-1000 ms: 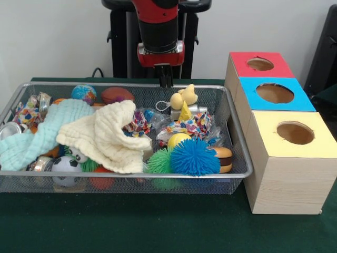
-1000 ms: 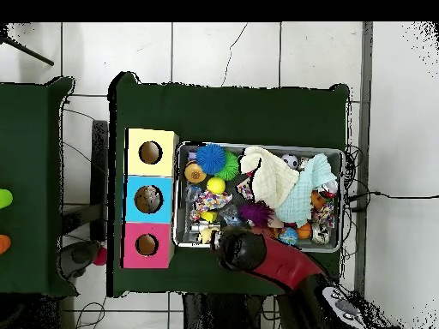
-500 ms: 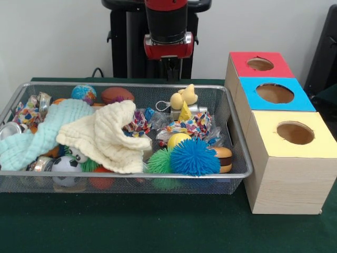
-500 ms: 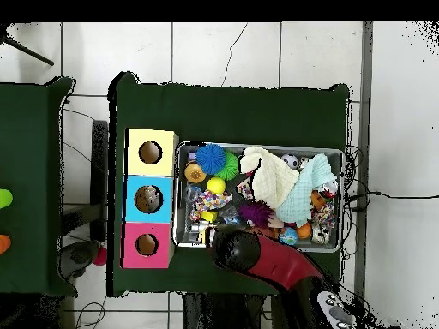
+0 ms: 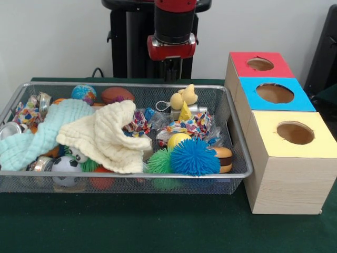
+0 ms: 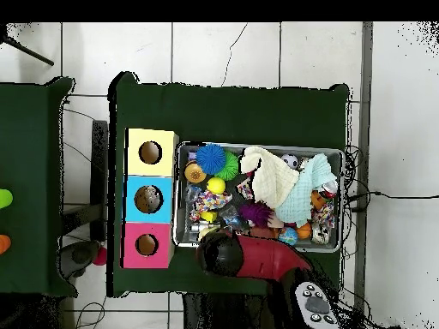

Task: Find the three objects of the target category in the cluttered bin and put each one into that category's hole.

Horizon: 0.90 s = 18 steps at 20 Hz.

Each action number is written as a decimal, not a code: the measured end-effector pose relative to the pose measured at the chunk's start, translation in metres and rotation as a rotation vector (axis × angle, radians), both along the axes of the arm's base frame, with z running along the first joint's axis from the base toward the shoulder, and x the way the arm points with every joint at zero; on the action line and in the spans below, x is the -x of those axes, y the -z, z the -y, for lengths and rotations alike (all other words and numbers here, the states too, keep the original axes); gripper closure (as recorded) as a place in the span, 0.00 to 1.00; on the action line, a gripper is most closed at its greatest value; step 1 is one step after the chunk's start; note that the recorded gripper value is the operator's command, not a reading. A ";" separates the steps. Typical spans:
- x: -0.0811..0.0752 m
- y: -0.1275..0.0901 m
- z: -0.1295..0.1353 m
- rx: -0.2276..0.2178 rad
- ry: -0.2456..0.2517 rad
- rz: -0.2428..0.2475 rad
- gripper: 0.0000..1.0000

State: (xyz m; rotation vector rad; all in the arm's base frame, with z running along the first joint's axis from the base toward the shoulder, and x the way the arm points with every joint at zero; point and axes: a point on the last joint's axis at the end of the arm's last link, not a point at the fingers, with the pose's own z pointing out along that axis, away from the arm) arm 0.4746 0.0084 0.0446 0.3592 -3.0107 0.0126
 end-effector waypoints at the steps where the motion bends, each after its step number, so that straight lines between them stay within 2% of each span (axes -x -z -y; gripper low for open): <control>1: 0.002 0.003 0.005 0.015 -0.048 0.005 1.00; 6: 0.005 0.007 0.015 0.049 -0.156 0.017 1.00; 9: 0.004 0.010 0.022 0.075 -0.241 0.032 1.00; 16: -0.003 0.013 0.024 0.093 -0.355 0.062 1.00; 17: -0.004 0.015 0.022 0.092 -0.396 0.075 0.00; 18: -0.004 0.015 0.022 0.092 -0.399 0.076 0.00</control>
